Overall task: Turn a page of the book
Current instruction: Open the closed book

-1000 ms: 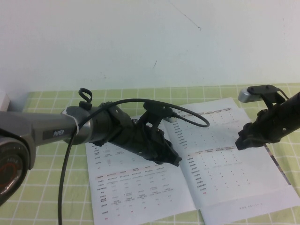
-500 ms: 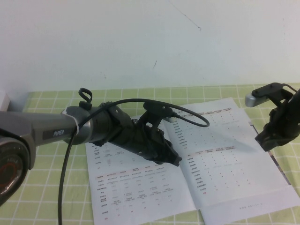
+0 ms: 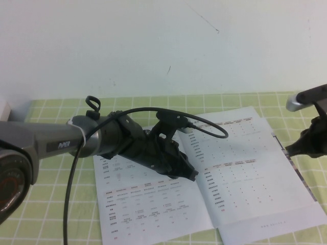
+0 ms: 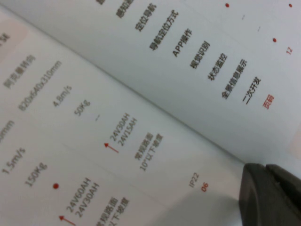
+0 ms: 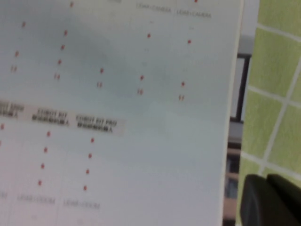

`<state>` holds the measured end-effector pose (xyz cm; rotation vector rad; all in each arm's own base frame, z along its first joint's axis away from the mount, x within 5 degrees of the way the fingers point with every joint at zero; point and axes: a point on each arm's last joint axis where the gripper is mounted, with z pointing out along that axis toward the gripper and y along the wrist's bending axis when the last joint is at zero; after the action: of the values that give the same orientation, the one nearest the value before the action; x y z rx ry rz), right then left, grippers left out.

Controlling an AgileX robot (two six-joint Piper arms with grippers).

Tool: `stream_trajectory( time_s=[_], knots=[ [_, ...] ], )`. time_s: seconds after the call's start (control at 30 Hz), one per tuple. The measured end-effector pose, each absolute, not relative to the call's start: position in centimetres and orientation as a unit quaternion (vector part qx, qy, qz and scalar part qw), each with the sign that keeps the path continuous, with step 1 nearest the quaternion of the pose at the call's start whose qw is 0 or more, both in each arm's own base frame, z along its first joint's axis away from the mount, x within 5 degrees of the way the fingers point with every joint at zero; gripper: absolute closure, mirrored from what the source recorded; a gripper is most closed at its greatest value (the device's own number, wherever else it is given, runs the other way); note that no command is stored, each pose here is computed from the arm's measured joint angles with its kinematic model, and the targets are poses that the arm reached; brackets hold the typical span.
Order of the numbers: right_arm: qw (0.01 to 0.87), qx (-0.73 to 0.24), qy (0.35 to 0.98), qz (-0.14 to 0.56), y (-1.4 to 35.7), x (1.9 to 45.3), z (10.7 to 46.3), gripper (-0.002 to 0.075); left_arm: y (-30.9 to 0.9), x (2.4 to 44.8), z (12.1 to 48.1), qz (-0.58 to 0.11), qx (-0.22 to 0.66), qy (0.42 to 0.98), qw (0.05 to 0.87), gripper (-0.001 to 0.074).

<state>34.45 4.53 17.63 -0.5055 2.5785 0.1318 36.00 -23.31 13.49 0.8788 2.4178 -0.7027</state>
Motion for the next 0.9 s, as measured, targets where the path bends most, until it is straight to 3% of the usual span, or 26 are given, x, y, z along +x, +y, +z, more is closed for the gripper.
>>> stream_trajectory(
  time_s=[0.13, 0.3, 0.4, 0.67, 0.9],
  knots=[
    [0.237, -0.142, 0.958, 0.079, 5.0, 35.9, 15.4, 0.0648, -23.3, 36.0, 13.5, -0.256, 0.32, 0.881, 0.235, 0.0739],
    [0.191, -0.173, 0.961, 0.102, 5.6, 37.2, 13.9, 0.0407, -23.3, 36.0, 13.5, -0.256, 0.32, 0.881, 0.235, 0.0739],
    [0.187, -0.178, 0.961, 0.105, 5.7, 37.7, 13.7, 0.0334, -23.3, 36.0, 13.5, -0.256, 0.32, 0.881, 0.235, 0.0739],
    [0.182, -0.173, 0.961, 0.118, 5.9, 37.8, 13.6, 0.0319, -23.3, 36.0, 13.5, -0.256, 0.321, 0.881, 0.236, 0.0738],
    [0.182, -0.181, 0.956, 0.143, 6.4, 37.8, 13.8, 0.0356, -23.3, 36.0, 13.5, -0.256, 0.321, 0.881, 0.236, 0.0738]
  ],
)
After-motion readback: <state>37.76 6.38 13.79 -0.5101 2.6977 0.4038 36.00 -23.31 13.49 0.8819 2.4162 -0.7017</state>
